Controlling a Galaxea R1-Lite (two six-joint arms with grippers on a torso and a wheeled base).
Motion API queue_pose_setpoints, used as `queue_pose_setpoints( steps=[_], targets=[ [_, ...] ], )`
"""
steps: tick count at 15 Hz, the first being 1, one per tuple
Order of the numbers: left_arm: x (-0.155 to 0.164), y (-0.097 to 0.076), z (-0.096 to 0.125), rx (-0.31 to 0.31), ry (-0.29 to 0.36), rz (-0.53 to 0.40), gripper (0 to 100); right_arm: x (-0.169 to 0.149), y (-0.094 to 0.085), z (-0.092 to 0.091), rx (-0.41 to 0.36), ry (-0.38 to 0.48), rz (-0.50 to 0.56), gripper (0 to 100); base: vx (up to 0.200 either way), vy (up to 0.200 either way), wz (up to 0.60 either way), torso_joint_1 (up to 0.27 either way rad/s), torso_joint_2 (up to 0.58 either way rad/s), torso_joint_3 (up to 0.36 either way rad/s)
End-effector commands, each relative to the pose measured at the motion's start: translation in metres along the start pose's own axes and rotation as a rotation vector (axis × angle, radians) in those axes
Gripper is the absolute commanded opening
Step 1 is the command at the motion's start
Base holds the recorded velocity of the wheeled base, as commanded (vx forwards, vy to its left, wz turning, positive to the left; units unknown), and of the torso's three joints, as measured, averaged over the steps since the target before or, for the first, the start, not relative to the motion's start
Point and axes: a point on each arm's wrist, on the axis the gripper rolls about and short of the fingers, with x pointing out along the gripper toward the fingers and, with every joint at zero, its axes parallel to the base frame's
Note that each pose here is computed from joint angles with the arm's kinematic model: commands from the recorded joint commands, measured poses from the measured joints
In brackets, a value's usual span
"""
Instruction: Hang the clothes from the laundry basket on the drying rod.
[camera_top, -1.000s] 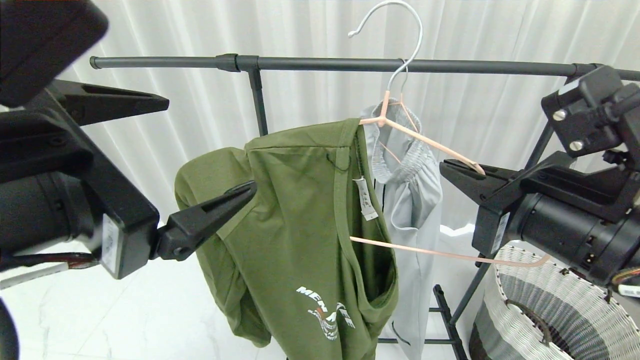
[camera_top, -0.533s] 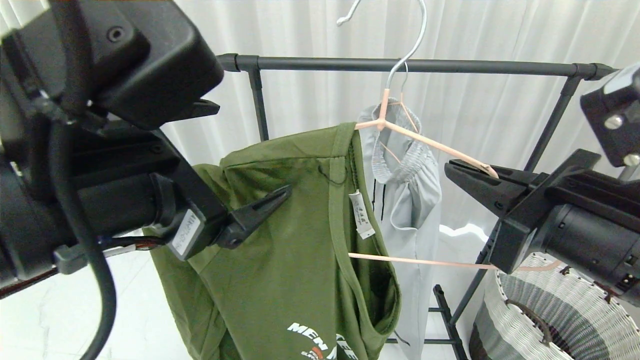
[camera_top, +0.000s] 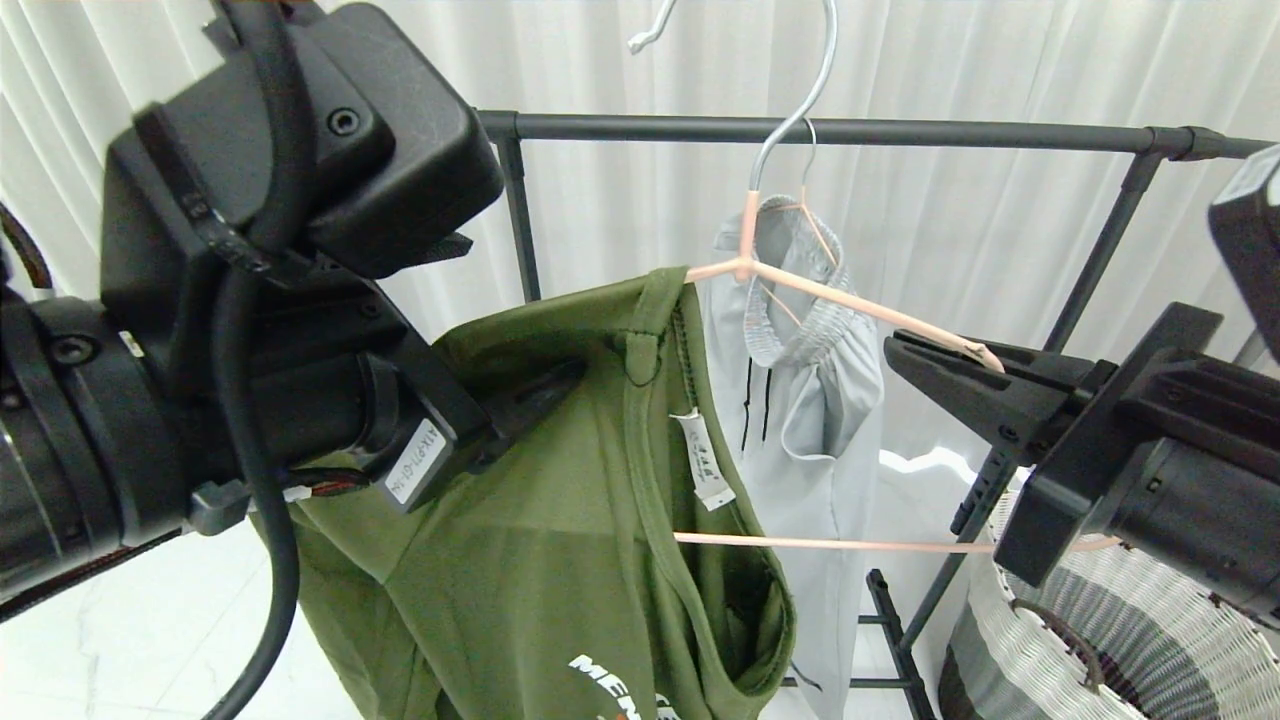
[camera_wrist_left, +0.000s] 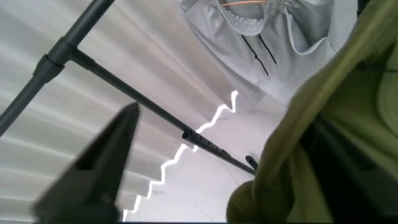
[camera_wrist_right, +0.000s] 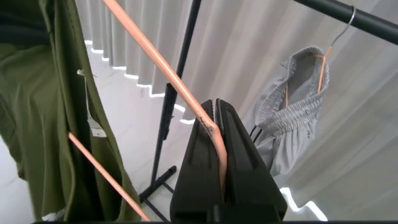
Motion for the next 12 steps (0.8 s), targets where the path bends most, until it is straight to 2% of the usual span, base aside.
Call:
queue_pose_setpoints(
  steps=[1,8,9,12],
  targets=[
    [0.000,0.000,0.000,0.001,0.001,0.000,0,0.000,0.001,0.000,0.000,-0.001,0.005,0,0.000,0.000,0.00,0.000,0.00,0.000],
    [0.001,-0.001,0.000,-0.001,0.004,0.001,0,-0.003,0.002,-0.001,-0.002,0.000,0.014,0,0.000,0.000,0.00,0.000,0.00,0.000],
    [0.003,-0.001,0.000,0.000,0.001,0.003,0,-0.005,0.002,-0.002,-0.012,0.004,0.014,100,0.000,0.000,0.00,0.000,0.00,0.000],
    [0.009,-0.008,-0.005,-0.013,-0.035,0.036,0,-0.020,-0.010,-0.008,-0.031,0.006,-0.019,100,0.000,0.000,0.00,0.000,0.00,0.000]
  ],
)
